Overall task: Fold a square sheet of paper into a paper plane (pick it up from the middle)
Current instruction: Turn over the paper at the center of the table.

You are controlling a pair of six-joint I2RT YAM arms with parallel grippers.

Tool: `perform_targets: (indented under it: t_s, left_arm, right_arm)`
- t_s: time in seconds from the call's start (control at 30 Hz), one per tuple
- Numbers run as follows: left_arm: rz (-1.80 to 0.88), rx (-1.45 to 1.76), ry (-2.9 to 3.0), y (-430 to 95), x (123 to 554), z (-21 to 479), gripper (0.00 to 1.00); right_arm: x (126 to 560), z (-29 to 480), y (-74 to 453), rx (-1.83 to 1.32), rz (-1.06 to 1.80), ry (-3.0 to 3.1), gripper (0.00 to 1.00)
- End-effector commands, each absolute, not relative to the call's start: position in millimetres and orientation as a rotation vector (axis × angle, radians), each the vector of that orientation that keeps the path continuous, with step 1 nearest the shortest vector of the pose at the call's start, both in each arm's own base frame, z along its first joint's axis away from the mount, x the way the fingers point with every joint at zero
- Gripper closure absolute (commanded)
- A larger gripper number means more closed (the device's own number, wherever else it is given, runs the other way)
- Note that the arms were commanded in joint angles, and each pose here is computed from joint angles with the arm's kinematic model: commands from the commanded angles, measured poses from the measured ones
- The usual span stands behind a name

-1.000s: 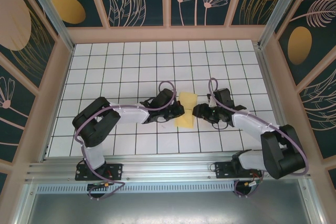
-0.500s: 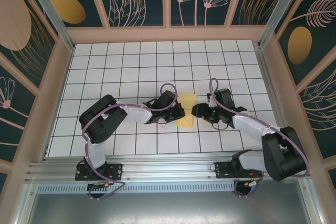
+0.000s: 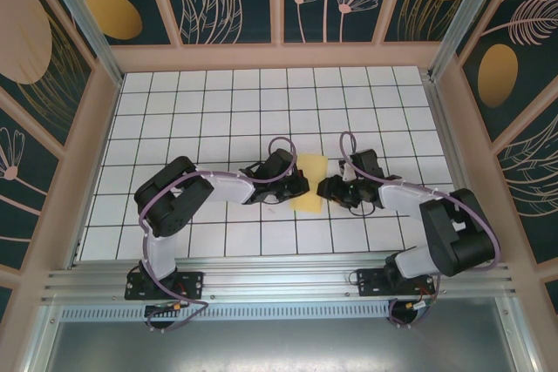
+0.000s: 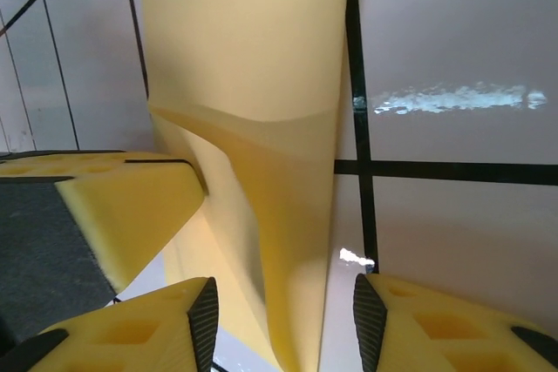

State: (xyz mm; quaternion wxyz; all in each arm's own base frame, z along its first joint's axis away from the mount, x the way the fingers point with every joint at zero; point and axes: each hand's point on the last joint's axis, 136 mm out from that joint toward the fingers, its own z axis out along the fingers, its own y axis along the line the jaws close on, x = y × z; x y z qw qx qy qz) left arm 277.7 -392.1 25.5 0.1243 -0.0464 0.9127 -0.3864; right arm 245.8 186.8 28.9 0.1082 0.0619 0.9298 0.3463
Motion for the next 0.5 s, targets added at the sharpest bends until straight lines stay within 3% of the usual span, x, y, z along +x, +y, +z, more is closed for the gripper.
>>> perform_targets:
  t_s: [0.0, 0.27, 0.47]
  left_arm:
    - [-1.117, -0.141, 2.667, -392, 279, 21, 0.98]
    - [-1.074, -0.15, 2.693, -387, 278, 13, 0.99]
    - [-1.066, -0.146, 2.709, -386, 276, 7, 1.0]
  right_arm:
    - [256, 37, 196, 0.145, 1.069, 2.696, 0.54]
    - [257, 39, 200, 0.137, 1.108, 2.681, 0.67]
    - [258, 36, 200, 0.145, 1.101, 2.692, 0.67]
